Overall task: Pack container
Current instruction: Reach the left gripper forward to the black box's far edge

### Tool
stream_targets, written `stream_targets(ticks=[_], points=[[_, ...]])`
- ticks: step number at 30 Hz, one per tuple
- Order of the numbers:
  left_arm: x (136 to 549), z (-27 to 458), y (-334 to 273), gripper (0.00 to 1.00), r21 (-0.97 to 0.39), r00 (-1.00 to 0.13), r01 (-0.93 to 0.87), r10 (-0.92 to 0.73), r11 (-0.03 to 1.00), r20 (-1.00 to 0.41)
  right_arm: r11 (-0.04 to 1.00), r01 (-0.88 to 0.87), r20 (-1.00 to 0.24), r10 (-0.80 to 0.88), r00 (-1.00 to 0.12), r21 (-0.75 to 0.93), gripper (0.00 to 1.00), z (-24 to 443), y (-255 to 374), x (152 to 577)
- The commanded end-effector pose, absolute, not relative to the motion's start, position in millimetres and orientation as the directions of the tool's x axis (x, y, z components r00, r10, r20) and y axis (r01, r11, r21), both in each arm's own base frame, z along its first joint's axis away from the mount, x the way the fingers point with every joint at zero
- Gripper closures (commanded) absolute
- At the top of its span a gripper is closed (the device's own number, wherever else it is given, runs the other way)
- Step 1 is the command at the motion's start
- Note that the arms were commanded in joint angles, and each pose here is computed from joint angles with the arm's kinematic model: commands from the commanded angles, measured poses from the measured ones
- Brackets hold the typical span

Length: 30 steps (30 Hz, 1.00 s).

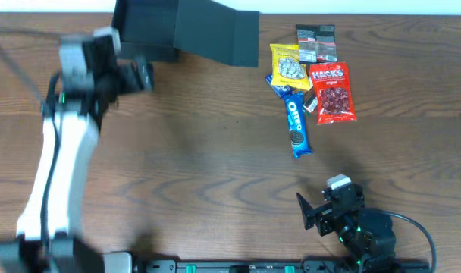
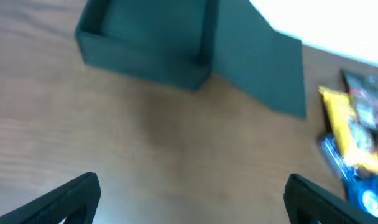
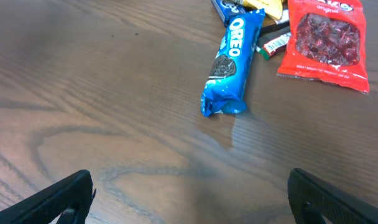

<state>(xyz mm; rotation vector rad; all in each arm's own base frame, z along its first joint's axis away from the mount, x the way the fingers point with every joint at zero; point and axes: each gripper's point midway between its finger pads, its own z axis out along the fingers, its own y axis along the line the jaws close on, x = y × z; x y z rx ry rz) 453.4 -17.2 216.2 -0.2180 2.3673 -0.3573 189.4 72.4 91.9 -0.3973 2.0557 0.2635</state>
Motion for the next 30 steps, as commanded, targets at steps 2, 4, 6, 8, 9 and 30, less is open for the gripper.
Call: stream_targets(ticks=[2, 4, 6, 8, 9, 30], points=[[516, 211, -14, 0.05, -0.352, -0.746, -0.128, -0.324, 0.927, -0.582, 0.932, -0.36, -0.872, -0.149, -0.467, 0.034, 0.01, 91, 69, 191], [538, 204, -11, 0.05, -0.365, -0.751, -0.177, -0.365, 0.914, -0.55, 0.932, -0.36, -0.872, -0.149, -0.467, 0.034, 0.01, 91, 69, 191], [561, 197, -10, 0.05, -0.381, -0.754, -0.207, -0.395, 0.901, -0.524, 0.932, -0.36, -0.872, -0.149, -0.467, 0.034, 0.01, 91, 69, 191], [583, 192, -10, 0.04, -0.386, -0.752, -0.211, -0.401, 0.898, -0.523, 0.933, -0.359, -0.872, -0.148, -0.467, 0.034, 0.01, 91, 69, 191], [594, 190, -10, 0.05, -0.387, -0.747, -0.205, -0.399, 0.899, -0.531, 0.932, -0.36, -0.872, -0.149, -0.467, 0.034, 0.01, 91, 69, 191], [620, 62, 9, 0.05, -0.045, -0.872, 0.023, -0.002, 0.999, -0.49, 0.932, -0.36, -0.872, -0.149, -0.467, 0.034, 0.01, 91, 69, 191]])
